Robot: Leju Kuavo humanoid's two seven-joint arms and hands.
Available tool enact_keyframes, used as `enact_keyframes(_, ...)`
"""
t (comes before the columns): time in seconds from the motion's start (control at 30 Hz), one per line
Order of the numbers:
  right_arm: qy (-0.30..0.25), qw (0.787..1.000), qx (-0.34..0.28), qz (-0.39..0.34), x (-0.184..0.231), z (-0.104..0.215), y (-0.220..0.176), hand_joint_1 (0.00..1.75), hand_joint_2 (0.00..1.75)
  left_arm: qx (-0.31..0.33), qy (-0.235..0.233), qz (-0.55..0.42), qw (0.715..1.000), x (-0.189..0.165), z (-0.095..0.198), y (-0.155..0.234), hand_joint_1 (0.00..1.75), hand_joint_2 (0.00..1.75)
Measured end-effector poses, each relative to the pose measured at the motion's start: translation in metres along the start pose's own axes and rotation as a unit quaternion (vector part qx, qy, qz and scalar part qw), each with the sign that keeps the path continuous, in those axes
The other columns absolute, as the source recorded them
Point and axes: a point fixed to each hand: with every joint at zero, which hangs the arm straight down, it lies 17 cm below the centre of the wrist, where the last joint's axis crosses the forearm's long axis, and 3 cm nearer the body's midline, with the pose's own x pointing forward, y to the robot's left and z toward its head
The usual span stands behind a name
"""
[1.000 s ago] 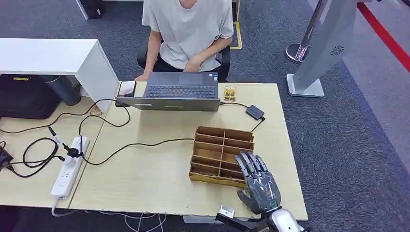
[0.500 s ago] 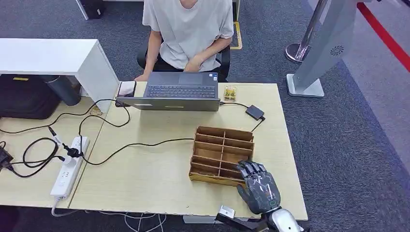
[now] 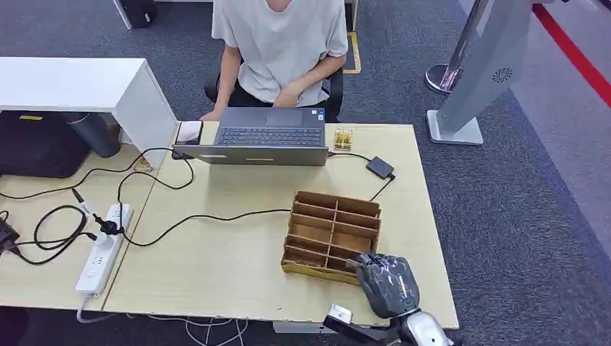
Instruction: Pass the card to the sensor for recognition and then transmit it.
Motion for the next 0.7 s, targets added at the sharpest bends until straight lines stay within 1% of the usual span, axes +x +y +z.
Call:
enact_keyframes(0.13,0.002,1.0,0.0,-0.004,-0.002,0.001,-0.001,1.75,1.75,0.008,-0.003,0.006,1.0,0.002,0.0,0.003,0.0,1.75)
enact_keyframes(0.23,0.0,1.0,0.006,-0.021,0.0,0.001,0.0,1.75,1.75,0.006,-0.002,0.008,1.0,0.001,0.0,0.003,0.0,1.75)
enact_keyframes(0.33,-0.004,0.997,0.031,-0.077,0.004,0.001,0.006,1.75,1.75,0.003,0.002,0.008,1.0,0.0,0.0,0.003,0.0,1.75)
enact_keyframes(0.47,-0.011,0.992,0.051,-0.117,-0.001,-0.004,0.003,1.75,1.75,0.002,0.004,0.007,1.0,-0.002,0.0,0.004,0.0,1.75)
enact_keyframes(0.57,-0.019,0.985,0.061,-0.158,-0.008,-0.012,-0.009,1.75,1.75,0.0,0.005,0.006,1.0,-0.002,0.001,0.005,0.0,1.75)
enact_keyframes(0.7,-0.034,0.967,0.077,-0.241,-0.018,-0.028,-0.032,1.75,1.75,-0.002,0.006,0.0,1.0,-0.004,0.001,0.007,0.0,1.75)
